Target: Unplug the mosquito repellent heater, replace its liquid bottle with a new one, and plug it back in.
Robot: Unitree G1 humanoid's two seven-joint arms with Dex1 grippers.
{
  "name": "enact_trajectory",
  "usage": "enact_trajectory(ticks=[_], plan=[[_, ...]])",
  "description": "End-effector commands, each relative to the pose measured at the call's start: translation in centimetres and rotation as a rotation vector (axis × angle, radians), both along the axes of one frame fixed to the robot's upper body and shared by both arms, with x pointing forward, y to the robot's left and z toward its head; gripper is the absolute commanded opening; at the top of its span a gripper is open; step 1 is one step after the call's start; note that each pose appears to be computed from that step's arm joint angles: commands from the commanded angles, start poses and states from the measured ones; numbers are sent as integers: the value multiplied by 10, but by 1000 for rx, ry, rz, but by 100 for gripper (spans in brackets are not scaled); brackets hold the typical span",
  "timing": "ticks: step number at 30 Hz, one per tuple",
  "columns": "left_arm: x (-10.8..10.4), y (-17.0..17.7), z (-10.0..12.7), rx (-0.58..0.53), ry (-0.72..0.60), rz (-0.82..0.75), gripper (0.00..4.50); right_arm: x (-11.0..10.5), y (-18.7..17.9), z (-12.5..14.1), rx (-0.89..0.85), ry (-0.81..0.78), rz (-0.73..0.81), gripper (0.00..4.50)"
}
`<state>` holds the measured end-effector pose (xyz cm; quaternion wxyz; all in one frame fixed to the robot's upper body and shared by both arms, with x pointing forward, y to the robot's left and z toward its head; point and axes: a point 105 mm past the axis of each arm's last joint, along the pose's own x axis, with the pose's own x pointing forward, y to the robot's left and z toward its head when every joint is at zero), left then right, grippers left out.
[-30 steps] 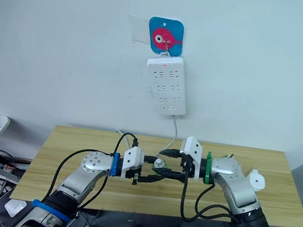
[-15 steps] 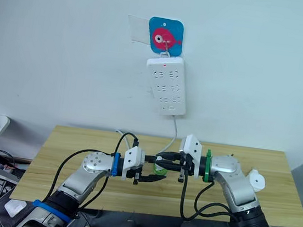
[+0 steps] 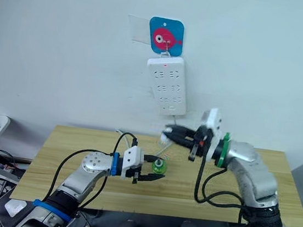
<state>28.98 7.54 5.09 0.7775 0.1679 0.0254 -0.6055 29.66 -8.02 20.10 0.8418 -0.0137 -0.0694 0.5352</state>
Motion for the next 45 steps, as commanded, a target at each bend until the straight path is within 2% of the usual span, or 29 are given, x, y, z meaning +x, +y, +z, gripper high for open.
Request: enact_trajectory(ticks=[1,4,8,13,20,31,38,42,43,45], plan=[[-1,2,7,-22,-31,13,222,30,-28,-15,-13,-19,-290,33],[-3,-1,6,-30,-29,19,222,47,-47,-56,-133,-20,-474,33],[-4,-4,7,-39,-29,26,222,57,-58,-105,-202,70,-595,33],[-3,-3,8,-40,-29,38,222,70,-72,-145,-223,154,-733,33],[-3,-4,11,-47,-32,44,222,79,-89,-168,-239,178,-868,33],[-5,-7,12,-53,-36,40,222,77,-100,-186,-243,224,-913,33],[-5,-7,12,-50,-38,34,222,74,-102,-186,-237,220,-900,271],[-6,-7,12,-49,-36,31,222,70,-99,-172,-246,150,-831,420],[-7,-7,12,-49,-35,30,222,68,-92,-163,-228,121,-775,447],[-7,-7,11,-48,-33,28,222,60,-75,-146,-180,92,-638,447]])
